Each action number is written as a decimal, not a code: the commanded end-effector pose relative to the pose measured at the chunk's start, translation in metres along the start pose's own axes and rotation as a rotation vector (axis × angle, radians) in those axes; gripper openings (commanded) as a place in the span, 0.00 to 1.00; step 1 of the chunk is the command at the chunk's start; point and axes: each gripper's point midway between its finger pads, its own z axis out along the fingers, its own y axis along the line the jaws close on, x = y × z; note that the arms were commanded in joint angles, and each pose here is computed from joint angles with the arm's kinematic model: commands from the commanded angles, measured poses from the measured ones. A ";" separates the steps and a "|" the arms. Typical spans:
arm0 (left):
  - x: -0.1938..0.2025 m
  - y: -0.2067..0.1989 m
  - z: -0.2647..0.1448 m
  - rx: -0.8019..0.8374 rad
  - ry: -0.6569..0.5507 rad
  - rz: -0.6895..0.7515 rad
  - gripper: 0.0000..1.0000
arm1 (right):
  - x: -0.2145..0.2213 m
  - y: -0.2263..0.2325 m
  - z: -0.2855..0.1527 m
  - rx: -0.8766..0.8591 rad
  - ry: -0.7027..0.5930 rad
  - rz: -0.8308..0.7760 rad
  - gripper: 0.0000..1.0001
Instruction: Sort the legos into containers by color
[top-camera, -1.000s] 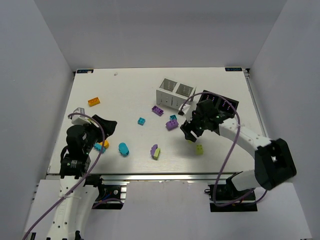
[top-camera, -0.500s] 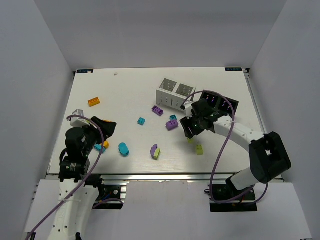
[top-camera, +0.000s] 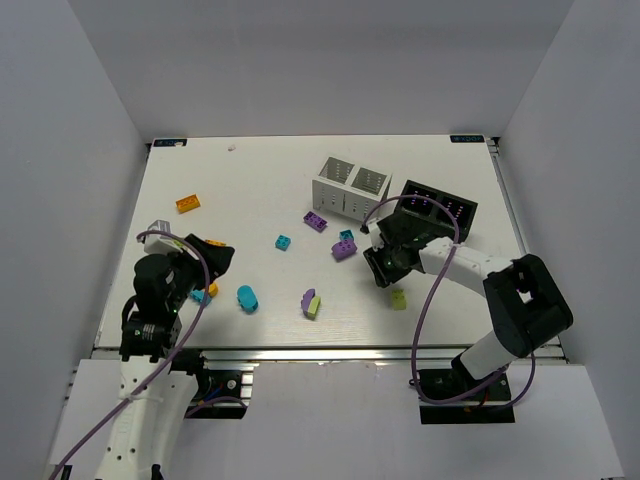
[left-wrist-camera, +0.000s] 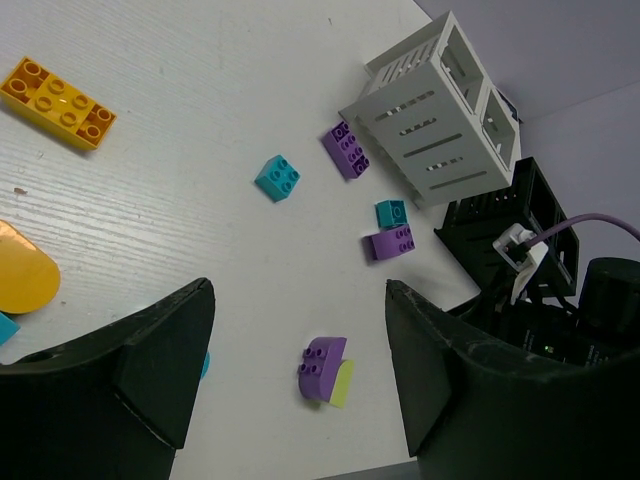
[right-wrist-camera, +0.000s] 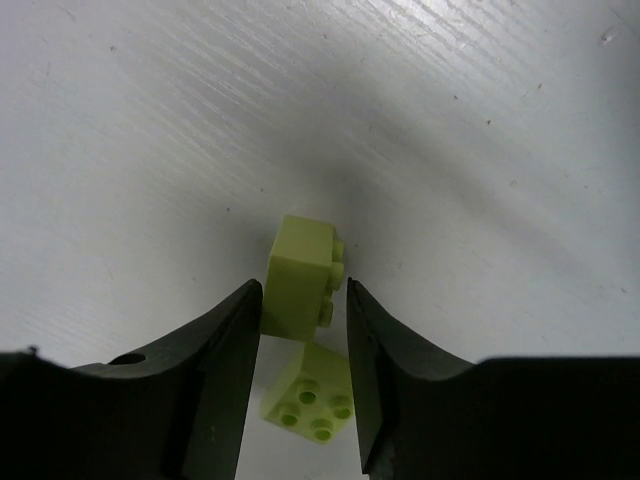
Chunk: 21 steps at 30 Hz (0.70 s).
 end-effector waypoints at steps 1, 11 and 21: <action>0.000 -0.002 0.002 0.015 0.008 0.008 0.78 | -0.010 -0.001 0.004 0.015 -0.046 0.002 0.44; 0.008 -0.004 0.006 0.037 0.053 0.021 0.72 | -0.020 0.004 0.008 -0.019 -0.075 -0.041 0.15; 0.028 -0.007 0.019 0.070 0.177 0.004 0.30 | -0.067 0.055 -0.070 -0.350 -0.271 -0.416 0.00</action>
